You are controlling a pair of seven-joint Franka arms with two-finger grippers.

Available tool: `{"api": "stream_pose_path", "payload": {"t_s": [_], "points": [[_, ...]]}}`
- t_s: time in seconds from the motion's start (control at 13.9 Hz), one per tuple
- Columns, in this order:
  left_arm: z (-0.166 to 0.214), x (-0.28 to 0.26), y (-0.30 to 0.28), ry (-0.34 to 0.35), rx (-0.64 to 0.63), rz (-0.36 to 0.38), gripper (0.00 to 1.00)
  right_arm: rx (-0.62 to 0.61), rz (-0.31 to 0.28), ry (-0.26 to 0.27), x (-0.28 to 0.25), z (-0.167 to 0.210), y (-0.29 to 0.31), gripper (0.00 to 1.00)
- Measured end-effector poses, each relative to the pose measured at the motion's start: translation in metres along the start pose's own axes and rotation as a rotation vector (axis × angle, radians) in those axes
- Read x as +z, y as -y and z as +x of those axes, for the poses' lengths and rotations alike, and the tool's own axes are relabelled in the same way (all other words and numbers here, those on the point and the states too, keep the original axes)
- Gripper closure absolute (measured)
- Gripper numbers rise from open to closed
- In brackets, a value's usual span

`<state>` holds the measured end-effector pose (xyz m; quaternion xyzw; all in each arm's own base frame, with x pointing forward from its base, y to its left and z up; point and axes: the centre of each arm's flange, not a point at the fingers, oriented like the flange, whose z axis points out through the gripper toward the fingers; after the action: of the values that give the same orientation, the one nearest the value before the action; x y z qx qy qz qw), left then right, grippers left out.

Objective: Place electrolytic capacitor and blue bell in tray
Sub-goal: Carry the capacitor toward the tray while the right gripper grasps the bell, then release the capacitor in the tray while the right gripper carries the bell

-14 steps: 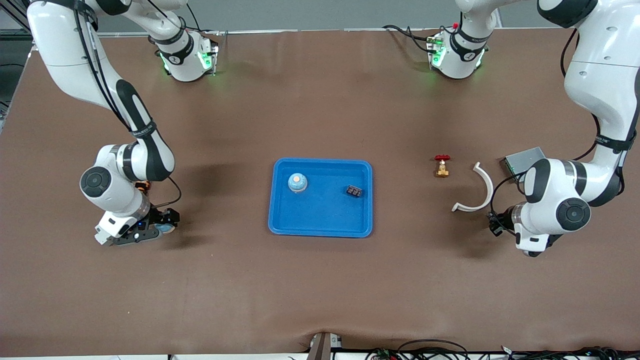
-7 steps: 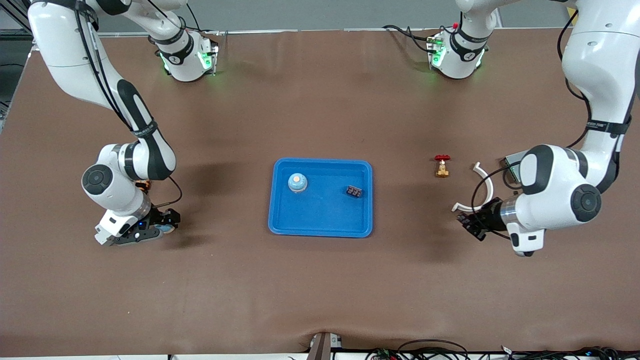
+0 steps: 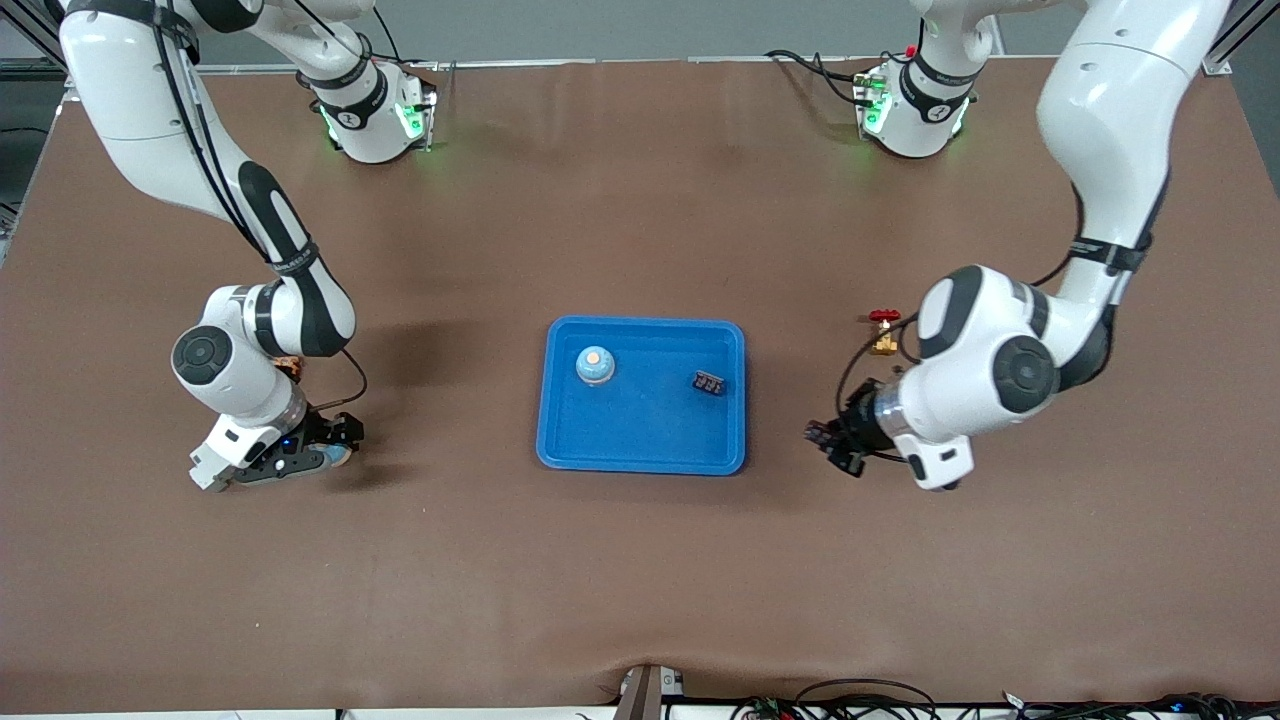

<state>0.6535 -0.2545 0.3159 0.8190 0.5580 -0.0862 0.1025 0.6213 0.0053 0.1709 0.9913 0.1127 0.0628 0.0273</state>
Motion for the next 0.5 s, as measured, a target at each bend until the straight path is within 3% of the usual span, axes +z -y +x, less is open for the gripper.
{"api": "stream_pose_path", "payload": {"t_s": [0.22,0.43,0.5], "points": [[-0.050,0.018,-0.009,0.021,-0.070,-0.048,0.66,-0.009,0.000,0.001,0.001,-0.001,-0.001,0.00],[-0.092,0.043,-0.014,0.028,-0.164,-0.067,0.66,-0.033,0.002,-0.002,0.000,0.001,0.001,0.30],[-0.103,0.054,-0.013,0.018,-0.184,-0.069,0.66,-0.034,0.002,-0.002,-0.002,0.001,0.001,0.33]]}}
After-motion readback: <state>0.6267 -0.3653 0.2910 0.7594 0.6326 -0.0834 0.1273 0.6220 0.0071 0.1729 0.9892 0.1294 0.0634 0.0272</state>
